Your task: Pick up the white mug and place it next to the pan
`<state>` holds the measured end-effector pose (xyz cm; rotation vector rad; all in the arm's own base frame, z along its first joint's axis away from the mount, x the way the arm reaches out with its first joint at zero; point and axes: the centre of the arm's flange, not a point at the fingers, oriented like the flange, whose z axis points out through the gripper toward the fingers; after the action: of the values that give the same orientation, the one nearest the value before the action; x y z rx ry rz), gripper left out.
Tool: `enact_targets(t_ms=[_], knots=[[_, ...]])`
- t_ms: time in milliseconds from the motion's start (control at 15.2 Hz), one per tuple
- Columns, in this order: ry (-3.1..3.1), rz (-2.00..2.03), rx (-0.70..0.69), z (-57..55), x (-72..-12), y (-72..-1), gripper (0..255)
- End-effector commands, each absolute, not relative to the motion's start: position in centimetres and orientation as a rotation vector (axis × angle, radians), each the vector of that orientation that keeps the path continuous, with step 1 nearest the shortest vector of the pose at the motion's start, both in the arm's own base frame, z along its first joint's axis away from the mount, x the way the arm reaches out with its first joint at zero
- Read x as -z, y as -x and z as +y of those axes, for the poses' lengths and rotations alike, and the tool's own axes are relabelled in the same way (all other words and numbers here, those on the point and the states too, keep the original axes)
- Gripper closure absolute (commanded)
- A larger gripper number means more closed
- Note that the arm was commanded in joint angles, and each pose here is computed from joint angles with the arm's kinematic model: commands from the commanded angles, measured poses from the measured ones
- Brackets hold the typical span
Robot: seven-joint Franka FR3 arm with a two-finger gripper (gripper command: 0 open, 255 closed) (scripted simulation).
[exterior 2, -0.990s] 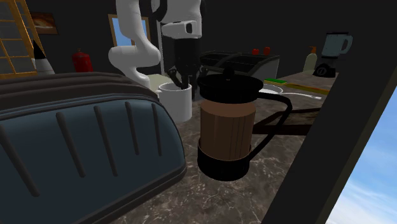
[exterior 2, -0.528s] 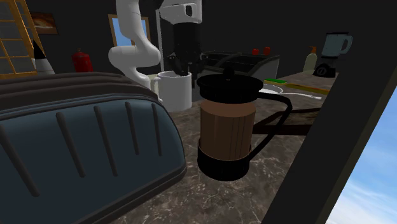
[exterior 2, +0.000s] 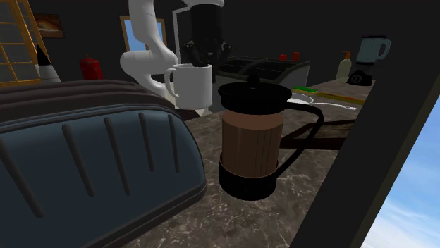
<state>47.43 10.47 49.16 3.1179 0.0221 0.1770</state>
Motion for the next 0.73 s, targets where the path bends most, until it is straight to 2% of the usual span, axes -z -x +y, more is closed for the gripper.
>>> enact_targets(t_ms=[0, 198, 660], knots=[[-3.118, 0.022, -0.177, 10.5, -50.5, -47.4, 255], [-3.118, 0.022, -0.177, 10.5, -51.9, -47.4, 255], [-3.118, 0.022, -0.177, 17.4, -52.0, -41.4, 255]])
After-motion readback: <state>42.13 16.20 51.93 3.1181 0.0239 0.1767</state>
